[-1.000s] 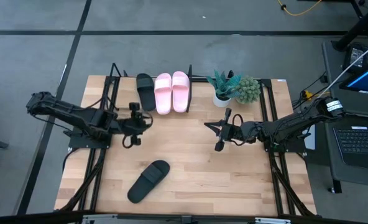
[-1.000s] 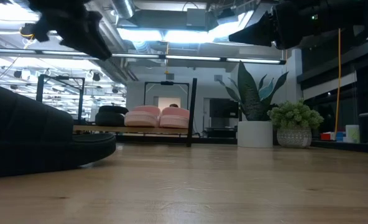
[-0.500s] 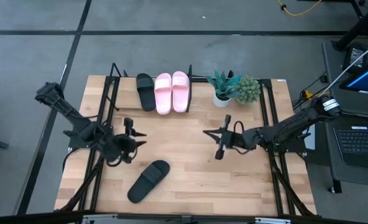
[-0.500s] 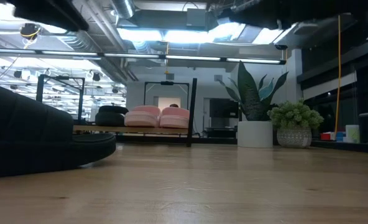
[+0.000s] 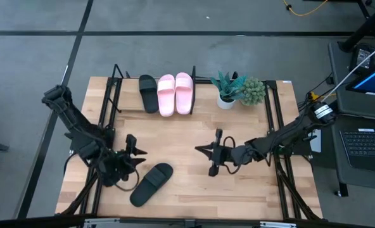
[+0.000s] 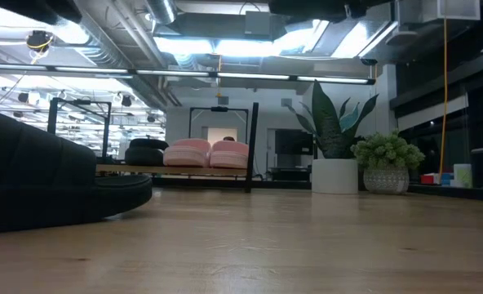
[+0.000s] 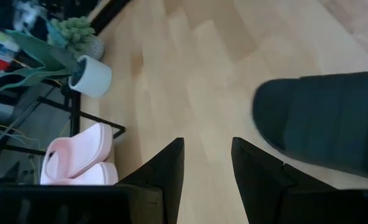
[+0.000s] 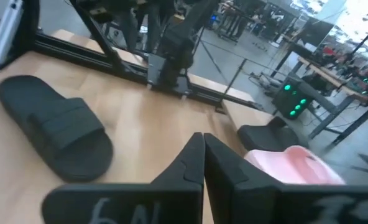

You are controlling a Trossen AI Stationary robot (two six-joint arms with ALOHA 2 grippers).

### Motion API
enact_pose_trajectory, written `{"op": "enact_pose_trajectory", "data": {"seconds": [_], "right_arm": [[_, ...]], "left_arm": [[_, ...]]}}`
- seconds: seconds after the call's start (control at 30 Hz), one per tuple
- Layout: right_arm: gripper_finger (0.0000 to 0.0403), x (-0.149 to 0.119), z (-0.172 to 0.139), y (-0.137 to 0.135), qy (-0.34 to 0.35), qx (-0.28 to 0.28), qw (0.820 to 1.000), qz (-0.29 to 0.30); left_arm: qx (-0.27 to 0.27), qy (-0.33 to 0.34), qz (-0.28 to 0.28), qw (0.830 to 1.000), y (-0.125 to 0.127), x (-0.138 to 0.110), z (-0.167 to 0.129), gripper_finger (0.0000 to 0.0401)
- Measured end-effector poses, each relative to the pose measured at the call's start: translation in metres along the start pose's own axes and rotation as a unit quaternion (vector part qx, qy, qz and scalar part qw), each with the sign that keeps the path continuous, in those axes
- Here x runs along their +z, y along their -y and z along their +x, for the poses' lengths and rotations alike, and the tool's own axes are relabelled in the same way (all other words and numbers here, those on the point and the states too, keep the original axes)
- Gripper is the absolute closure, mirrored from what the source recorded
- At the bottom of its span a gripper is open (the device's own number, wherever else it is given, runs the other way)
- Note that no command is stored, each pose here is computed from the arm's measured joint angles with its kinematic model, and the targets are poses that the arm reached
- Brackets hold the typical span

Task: Pick and place slides into the shelf
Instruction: Put the black slide on the shelf

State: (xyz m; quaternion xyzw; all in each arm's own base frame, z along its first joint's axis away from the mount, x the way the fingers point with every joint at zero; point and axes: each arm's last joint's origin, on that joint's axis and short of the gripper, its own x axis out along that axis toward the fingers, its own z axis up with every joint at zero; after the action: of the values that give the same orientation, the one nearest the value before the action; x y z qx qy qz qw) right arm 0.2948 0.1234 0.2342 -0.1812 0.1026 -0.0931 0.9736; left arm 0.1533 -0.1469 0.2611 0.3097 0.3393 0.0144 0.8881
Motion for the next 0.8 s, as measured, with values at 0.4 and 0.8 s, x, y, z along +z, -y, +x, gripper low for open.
{"op": "enact_pose_trajectory", "data": {"seconds": [0.4, 0.8], "right_arm": [[0.0399, -0.007, 0.006, -0.015, -0.013, 0.013, 0.999, 0.040], [0.0390, -0.008, 0.006, -0.016, -0.013, 0.015, 0.999, 0.046]], "left_arm": [[-0.062, -0.047, 0.039, 0.996, 0.044, 0.046, -0.014, 0.0275], [-0.076, -0.106, 0.077, 0.988, 0.090, 0.045, 0.018, 0.0275]]}}
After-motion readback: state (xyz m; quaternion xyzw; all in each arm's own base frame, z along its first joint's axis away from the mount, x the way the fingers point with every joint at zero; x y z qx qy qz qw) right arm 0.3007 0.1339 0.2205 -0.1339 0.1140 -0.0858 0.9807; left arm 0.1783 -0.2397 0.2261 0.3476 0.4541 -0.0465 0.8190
